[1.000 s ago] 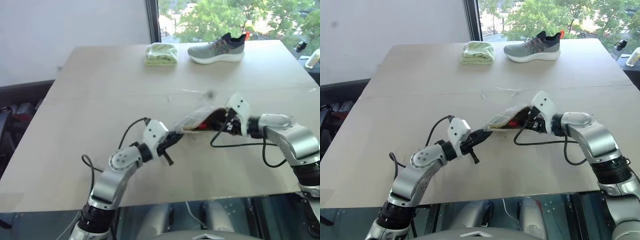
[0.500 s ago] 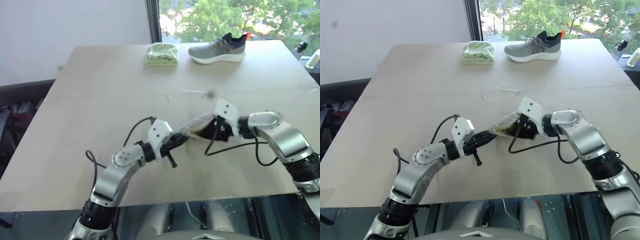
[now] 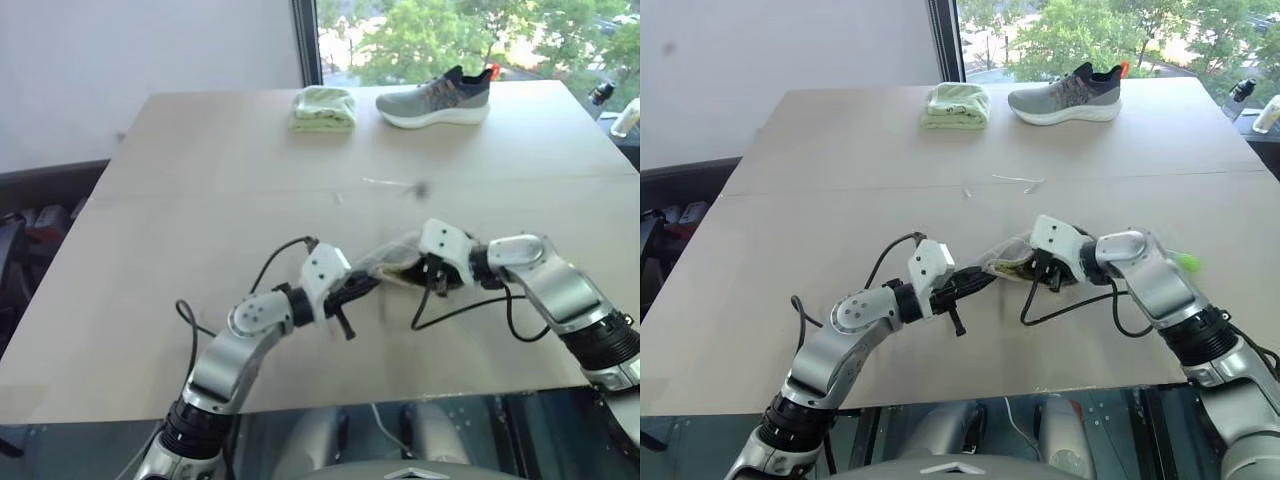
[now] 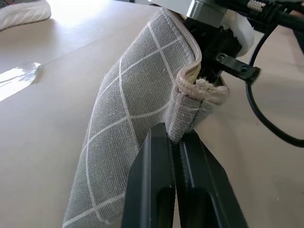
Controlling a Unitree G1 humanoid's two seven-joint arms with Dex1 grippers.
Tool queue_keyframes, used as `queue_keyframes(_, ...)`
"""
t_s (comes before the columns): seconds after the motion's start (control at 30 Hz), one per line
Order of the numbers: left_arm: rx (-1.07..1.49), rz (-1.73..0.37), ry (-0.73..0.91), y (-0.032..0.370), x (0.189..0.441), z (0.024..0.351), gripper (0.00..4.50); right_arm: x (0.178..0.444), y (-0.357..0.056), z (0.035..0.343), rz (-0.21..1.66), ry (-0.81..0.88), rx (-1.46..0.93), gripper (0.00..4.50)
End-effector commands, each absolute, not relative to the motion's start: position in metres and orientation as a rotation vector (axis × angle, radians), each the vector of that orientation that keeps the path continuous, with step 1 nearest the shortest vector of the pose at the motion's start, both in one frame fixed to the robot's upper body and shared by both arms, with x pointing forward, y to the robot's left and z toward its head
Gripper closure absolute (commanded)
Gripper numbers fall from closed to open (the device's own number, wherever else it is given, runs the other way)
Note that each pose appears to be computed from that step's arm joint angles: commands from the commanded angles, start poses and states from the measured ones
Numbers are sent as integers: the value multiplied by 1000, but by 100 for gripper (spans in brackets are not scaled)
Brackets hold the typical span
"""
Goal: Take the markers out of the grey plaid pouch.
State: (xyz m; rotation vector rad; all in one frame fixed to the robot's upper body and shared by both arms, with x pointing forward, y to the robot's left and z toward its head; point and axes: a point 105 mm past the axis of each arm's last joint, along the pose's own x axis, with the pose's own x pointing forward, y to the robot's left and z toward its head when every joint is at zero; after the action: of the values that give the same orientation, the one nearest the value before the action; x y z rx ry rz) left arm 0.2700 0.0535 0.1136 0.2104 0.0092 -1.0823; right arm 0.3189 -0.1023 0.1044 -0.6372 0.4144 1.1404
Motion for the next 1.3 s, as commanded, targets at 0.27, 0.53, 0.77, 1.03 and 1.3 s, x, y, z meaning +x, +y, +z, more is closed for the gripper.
queue_keyframes(0.27, 287, -1037, -11, 64, 274, 108, 450, 312, -120, 149, 1122, 356, -648, 444)
queue_keyframes(0.53, 391, -939, -39, 78, 290, 99, 450, 279, -137, 182, 1196, 438, -446, 444)
queue_keyframes(0.77, 423, -836, -86, 87, 308, 105, 450, 262, -151, 171, 1203, 550, -297, 444)
queue_keyframes(1.03, 418, -863, -86, 82, 304, 103, 450, 268, -136, 179, 1146, 486, -86, 444)
queue_keyframes(1.3, 371, -935, -106, 66, 289, 107, 450, 285, -141, 180, 1043, 450, -43, 296)
